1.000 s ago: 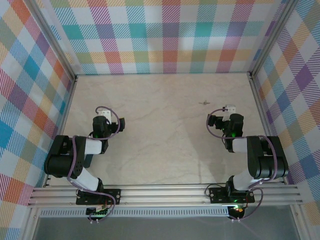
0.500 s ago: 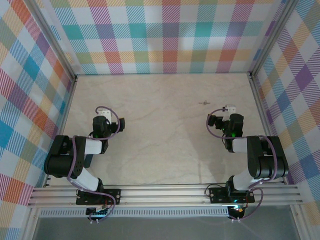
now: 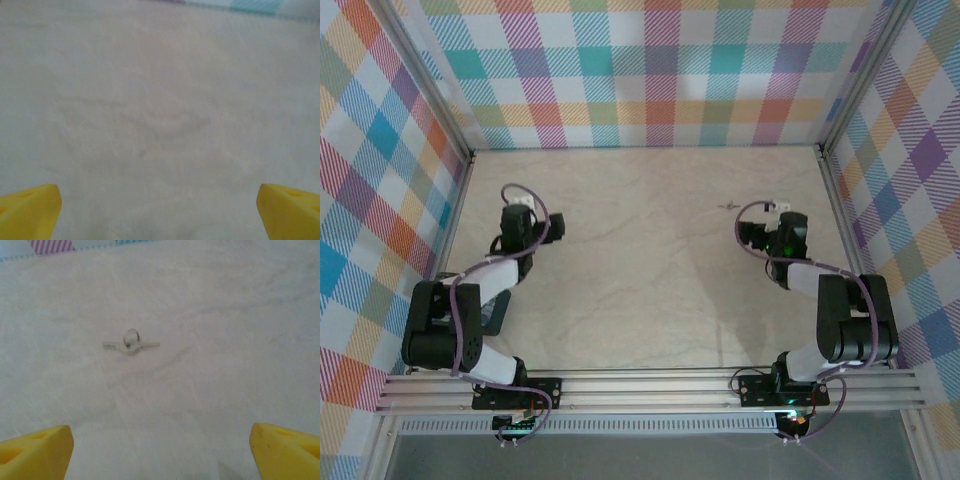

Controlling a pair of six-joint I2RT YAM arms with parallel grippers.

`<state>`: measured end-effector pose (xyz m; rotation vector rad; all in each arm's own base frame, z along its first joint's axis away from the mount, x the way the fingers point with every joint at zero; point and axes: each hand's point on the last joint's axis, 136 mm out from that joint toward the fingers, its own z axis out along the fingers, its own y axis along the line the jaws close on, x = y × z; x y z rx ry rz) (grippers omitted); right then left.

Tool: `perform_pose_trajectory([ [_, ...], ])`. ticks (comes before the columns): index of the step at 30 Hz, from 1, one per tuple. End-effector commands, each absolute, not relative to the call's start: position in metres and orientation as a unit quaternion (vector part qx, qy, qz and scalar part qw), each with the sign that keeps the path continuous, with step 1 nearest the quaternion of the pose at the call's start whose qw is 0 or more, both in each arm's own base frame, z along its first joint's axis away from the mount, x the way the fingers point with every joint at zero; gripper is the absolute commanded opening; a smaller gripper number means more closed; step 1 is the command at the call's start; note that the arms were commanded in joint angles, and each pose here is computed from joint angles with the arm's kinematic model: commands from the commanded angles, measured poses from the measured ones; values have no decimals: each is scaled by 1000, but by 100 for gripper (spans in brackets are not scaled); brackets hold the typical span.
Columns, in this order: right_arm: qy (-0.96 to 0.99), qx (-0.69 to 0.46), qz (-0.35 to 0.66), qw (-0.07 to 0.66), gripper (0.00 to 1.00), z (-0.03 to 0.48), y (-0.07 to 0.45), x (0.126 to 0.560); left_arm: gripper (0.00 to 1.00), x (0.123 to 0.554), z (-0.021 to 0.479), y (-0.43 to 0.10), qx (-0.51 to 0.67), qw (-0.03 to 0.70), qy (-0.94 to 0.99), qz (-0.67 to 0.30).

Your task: Unlock the padlock with the key

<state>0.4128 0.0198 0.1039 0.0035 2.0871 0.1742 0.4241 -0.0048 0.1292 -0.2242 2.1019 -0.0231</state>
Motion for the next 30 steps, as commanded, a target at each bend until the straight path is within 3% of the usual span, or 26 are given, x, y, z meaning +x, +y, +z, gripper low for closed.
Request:
perform_pose_trajectory([
  [1,888,-7,115,445,87,122,40,406,100,401,149,27,-250,409,877,33],
  [7,891,-41,157,424,85,154,84,385,98,329,150,77,-428,279,848,138],
  [15,889,-88,175,414,86,170,114,361,97,259,131,117,-531,224,801,162],
  [25,879,-139,171,423,87,197,151,342,95,261,63,105,-543,152,822,83],
  [30,871,-118,239,413,87,223,171,337,93,313,60,33,-421,164,892,-16],
])
